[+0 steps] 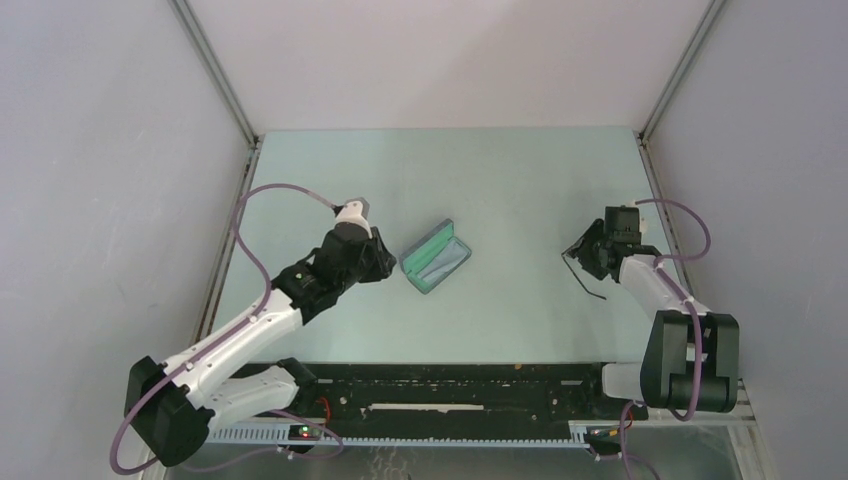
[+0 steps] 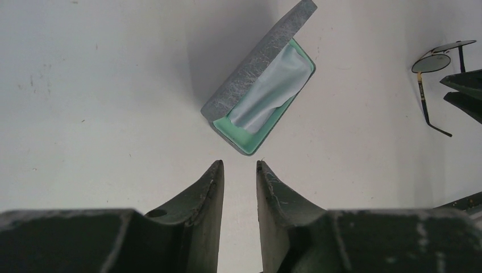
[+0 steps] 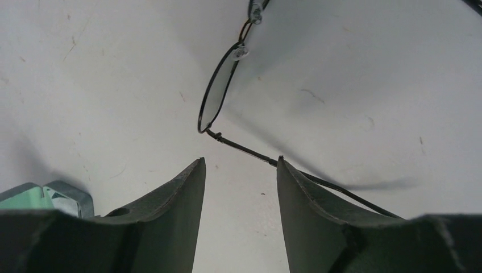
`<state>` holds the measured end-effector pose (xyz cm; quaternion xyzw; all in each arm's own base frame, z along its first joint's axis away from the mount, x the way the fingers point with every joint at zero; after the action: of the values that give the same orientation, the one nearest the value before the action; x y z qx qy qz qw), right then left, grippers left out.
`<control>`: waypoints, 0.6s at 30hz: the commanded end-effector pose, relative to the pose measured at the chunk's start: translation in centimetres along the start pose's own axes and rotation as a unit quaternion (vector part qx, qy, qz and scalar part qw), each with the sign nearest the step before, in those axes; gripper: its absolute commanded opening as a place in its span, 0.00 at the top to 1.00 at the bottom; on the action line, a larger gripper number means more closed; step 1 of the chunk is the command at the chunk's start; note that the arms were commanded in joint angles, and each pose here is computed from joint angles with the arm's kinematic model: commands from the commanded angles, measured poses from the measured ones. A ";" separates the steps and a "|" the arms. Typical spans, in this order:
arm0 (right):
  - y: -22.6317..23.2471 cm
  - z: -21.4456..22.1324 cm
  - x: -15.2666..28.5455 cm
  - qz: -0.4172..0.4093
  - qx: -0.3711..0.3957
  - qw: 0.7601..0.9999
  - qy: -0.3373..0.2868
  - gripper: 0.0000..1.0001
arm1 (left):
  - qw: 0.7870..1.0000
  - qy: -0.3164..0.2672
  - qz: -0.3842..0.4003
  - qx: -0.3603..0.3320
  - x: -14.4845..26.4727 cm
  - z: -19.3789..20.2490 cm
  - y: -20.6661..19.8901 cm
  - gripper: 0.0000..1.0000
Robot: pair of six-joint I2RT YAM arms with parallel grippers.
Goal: Organize the sunglasses
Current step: Fold the sunglasses at the center of the board.
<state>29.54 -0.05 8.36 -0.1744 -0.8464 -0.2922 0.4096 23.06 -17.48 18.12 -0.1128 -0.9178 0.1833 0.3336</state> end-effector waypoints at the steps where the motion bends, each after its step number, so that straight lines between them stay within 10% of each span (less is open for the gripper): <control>1: 0.9 0.2 -0.5 -0.035 0.022 0.999 0.010 0.43 | 1.000 0.002 0.011 -0.010 -0.6 -0.1 -0.6 0.68; 18: 4.7 3.8 -2.8 -0.105 0.124 0.983 0.087 0.41 | 0.999 0.019 0.025 -0.007 -0.5 0.6 -0.7 0.68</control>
<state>30.84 2.84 4.91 -0.0765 -0.8403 -0.2677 0.4651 22.90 -18.47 17.04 -0.1316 -0.9058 0.1806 0.3599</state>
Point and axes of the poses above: each gripper's point midway between its finger pads, its own x axis back along the fingers, its own y axis along the line the jaws close on, z = x × y, the point moved 3 cm from there along x, back along the fingers, and after that the axes turned 1 degree about x, right-handed, at the moved point
